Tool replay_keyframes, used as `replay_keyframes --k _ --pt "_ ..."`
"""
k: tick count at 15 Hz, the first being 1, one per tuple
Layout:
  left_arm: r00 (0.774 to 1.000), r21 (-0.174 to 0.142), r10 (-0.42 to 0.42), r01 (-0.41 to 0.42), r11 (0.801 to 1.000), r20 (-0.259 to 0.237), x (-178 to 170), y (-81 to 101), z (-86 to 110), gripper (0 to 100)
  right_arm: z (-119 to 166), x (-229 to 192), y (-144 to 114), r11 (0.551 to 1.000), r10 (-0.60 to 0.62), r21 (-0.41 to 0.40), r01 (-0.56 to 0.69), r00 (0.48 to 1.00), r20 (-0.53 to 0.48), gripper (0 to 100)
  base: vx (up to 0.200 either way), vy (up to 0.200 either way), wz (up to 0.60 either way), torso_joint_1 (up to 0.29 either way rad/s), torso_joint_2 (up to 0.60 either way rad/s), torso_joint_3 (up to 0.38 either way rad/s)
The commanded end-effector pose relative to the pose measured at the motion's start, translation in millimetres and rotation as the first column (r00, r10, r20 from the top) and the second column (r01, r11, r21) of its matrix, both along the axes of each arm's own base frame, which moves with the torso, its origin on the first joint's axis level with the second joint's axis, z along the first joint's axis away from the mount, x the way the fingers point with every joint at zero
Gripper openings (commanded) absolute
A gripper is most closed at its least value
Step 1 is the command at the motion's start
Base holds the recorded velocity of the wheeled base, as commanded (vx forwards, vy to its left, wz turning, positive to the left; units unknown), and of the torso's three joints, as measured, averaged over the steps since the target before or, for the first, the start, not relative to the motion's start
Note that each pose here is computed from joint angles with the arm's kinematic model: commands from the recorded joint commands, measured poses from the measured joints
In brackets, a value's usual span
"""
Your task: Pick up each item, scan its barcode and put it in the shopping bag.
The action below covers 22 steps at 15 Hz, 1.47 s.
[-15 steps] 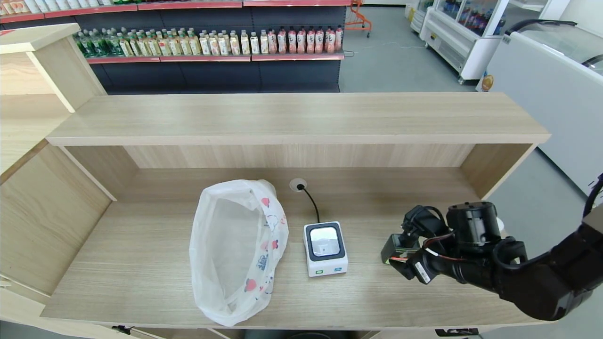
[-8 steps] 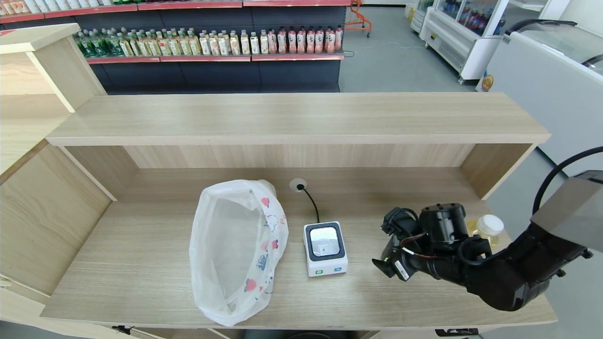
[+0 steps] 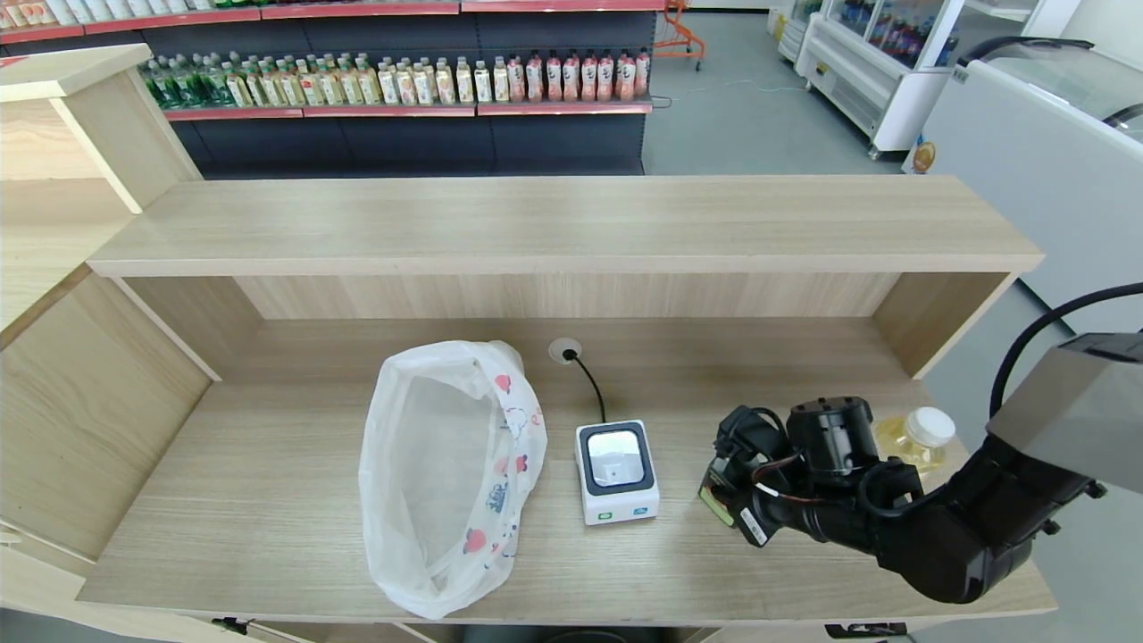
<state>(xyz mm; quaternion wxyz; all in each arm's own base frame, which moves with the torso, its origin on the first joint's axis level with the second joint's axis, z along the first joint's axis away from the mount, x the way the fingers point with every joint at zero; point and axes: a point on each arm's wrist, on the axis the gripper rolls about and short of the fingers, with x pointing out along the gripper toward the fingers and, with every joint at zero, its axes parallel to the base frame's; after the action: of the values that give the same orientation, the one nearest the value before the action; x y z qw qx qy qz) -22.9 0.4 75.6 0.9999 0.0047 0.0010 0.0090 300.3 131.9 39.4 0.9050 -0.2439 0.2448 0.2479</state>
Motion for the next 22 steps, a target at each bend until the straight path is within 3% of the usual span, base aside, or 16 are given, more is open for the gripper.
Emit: replay_keyframes --k 1,5,6,8,12,16,20,21,22 --pt "1.000 0.000 0.000 0.000 1.000 0.000 0.0 0.0 0.0 100 6.0 -2.2 -0.9 1.000 0.001 0.009 -0.001 1.000 0.023 0 0.000 0.000 0.00 0.000 0.00 0.000" --pt "1.000 0.000 0.000 0.000 1.000 0.000 0.0 0.0 0.0 100 36.6 -42.6 -22.0 0.997 -0.024 0.077 0.012 0.989 0.149 0 0.000 0.000 0.00 0.000 0.00 0.000" --pt "1.000 0.000 0.000 0.000 1.000 0.000 0.0 0.0 0.0 100 62.7 -55.8 -27.8 0.989 -0.060 0.148 0.030 0.978 0.199 0 0.000 0.000 0.00 0.000 0.00 0.000" --pt "1.000 0.000 0.000 0.000 1.000 0.000 0.0 0.0 0.0 100 96.7 -73.7 -38.4 0.978 -0.168 0.172 0.121 0.943 0.287 0 0.000 0.000 0.00 0.000 0.00 0.000" --pt "1.000 0.000 0.000 0.000 1.000 0.000 0.0 0.0 0.0 100 121.8 -104.9 -62.3 0.985 -0.153 -0.011 0.170 0.913 0.379 0 0.000 0.000 0.00 0.000 0.00 0.000" --pt "1.000 0.000 0.000 0.000 1.000 0.000 0.0 0.0 0.0 100 129.3 -114.8 -81.8 0.970 -0.197 -0.059 0.237 0.901 0.386 0 0.000 0.000 0.00 0.000 0.00 0.000" --pt "1.000 0.000 0.000 0.000 1.000 -0.001 0.1 0.0 -0.5 100 138.5 -125.4 -87.2 0.968 -0.217 -0.023 0.250 0.878 0.426 0 0.000 0.000 0.00 0.000 0.00 0.000" --pt "1.000 0.000 0.000 0.000 1.000 0.000 0.0 0.0 0.0 100 137.6 -129.3 -83.0 0.978 -0.168 -0.036 0.203 0.886 0.431 0 0.000 0.000 0.00 0.000 0.00 0.000" --pt "1.000 0.000 0.000 0.000 1.000 -0.001 0.1 0.0 -0.5 100 140.8 -133.9 -73.5 0.991 -0.043 -0.088 0.095 0.883 0.468 0 0.000 0.000 0.00 0.000 0.00 0.000"
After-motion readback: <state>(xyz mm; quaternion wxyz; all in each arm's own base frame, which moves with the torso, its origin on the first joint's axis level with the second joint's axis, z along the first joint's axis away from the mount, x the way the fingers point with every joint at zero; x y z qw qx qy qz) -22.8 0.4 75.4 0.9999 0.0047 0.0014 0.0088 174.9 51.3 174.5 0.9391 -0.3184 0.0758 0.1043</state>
